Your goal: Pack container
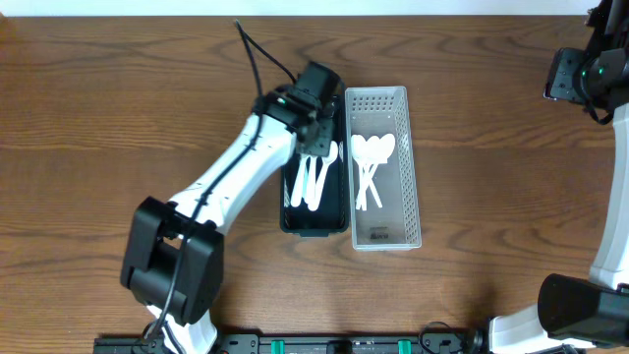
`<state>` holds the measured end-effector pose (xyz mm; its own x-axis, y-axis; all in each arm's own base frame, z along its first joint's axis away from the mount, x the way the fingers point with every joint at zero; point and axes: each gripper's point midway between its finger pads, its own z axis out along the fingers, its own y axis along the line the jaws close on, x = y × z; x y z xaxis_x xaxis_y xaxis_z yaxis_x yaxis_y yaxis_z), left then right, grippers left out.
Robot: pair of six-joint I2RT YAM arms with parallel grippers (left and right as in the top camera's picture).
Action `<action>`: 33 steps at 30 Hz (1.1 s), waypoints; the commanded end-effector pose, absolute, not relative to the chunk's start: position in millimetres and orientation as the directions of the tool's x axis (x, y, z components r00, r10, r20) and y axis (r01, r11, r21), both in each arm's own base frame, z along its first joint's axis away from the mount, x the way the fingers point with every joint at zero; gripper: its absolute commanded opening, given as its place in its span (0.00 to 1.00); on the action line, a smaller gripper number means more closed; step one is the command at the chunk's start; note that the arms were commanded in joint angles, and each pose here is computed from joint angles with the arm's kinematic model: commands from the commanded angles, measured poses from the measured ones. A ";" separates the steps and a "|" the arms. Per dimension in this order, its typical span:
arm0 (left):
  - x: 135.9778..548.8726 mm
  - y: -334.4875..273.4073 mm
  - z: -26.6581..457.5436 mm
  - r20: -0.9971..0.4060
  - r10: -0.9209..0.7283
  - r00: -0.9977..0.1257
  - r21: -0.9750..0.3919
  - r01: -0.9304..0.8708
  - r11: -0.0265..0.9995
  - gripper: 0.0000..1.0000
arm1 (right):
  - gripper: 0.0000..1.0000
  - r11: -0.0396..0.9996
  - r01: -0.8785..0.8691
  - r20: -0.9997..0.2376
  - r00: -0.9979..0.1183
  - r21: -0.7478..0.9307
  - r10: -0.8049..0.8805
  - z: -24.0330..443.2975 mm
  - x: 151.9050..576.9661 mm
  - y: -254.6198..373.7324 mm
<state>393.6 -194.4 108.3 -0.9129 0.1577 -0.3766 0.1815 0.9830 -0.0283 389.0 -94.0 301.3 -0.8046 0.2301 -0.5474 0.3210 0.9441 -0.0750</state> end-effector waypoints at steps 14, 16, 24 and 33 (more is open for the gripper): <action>490.5 37.5 265.1 -0.809 -0.219 -0.545 -0.037 -0.325 0.945 0.98 | 0.99 0.999 0.045 -0.808 -0.587 0.018 0.041 310.8 533.1 9.7; 492.2 64.4 267.0 -0.821 -0.196 -0.537 0.003 -0.345 0.938 0.98 | 0.99 0.999 0.032 -0.826 -0.563 0.019 0.034 302.2 552.3 17.6; 465.4 90.0 238.4 -0.736 -0.112 -0.668 0.121 -0.292 0.949 0.98 | 0.99 0.994 0.111 -0.761 -0.643 0.017 0.085 270.4 546.5 -12.3; 425.9 72.1 202.5 -0.765 -0.109 -0.635 0.062 -0.241 0.969 0.98 | 0.99 0.978 0.209 -0.702 -0.699 -0.014 0.139 204.8 486.8 -73.3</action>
